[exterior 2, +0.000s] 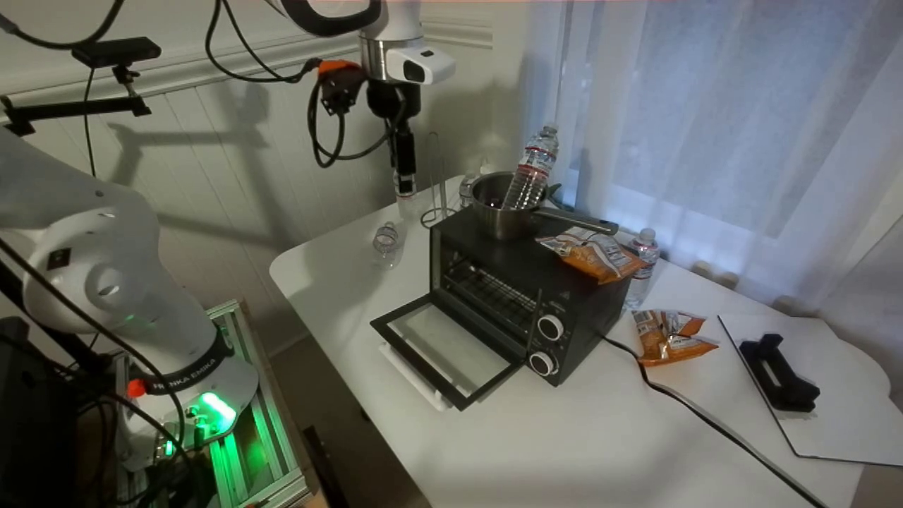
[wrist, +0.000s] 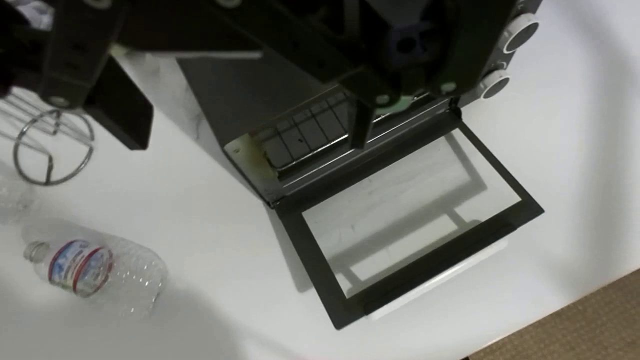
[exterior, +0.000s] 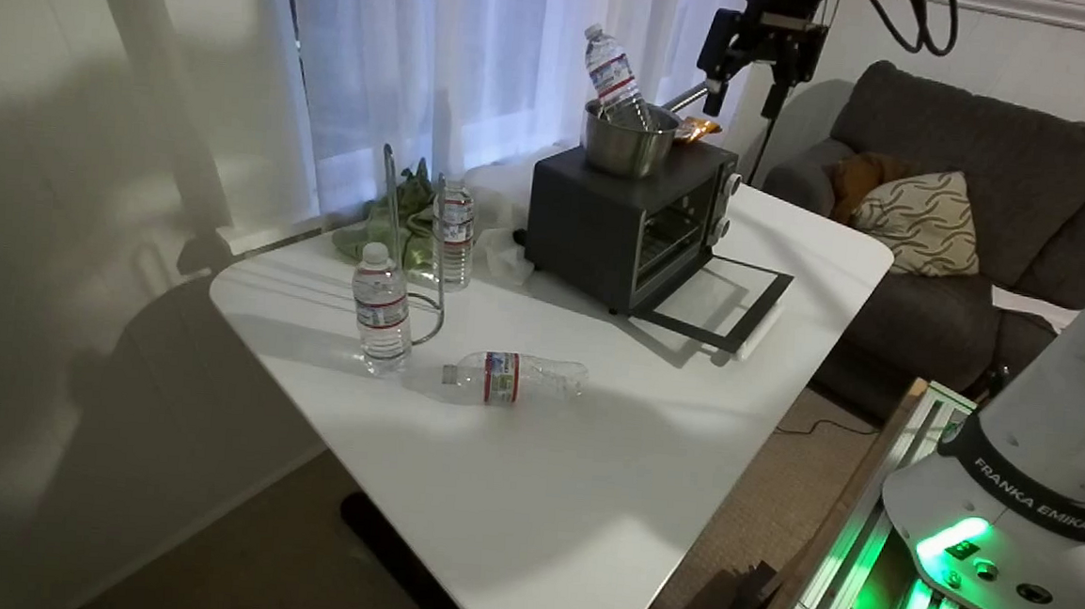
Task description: Move the pot from atop the oven to the table
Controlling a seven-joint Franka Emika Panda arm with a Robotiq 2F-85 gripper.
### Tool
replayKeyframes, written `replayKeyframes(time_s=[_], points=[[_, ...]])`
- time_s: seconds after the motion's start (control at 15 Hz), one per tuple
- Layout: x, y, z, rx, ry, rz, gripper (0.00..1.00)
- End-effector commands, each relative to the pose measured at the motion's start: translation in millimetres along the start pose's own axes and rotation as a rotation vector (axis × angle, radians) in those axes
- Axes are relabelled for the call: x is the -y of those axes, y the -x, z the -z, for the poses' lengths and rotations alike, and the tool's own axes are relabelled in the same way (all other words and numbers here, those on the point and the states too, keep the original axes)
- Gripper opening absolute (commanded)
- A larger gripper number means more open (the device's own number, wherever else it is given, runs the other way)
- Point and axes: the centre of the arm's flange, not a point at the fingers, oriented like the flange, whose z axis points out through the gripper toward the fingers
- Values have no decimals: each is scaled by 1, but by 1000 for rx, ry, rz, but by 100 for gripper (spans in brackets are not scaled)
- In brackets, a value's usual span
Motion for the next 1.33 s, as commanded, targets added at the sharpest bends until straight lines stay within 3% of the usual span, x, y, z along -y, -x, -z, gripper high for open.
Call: replayKeyframes(time_s=[0.0,0.4,0.73,1.27], points=[[-16,-46,1,-23,-38,-193,100],[-53,-84,-14,-81,-75,-428,100],[-44,-103,-37,-154,-104,-579,100],[-40,-117,-64,-156,-87,-703,100]])
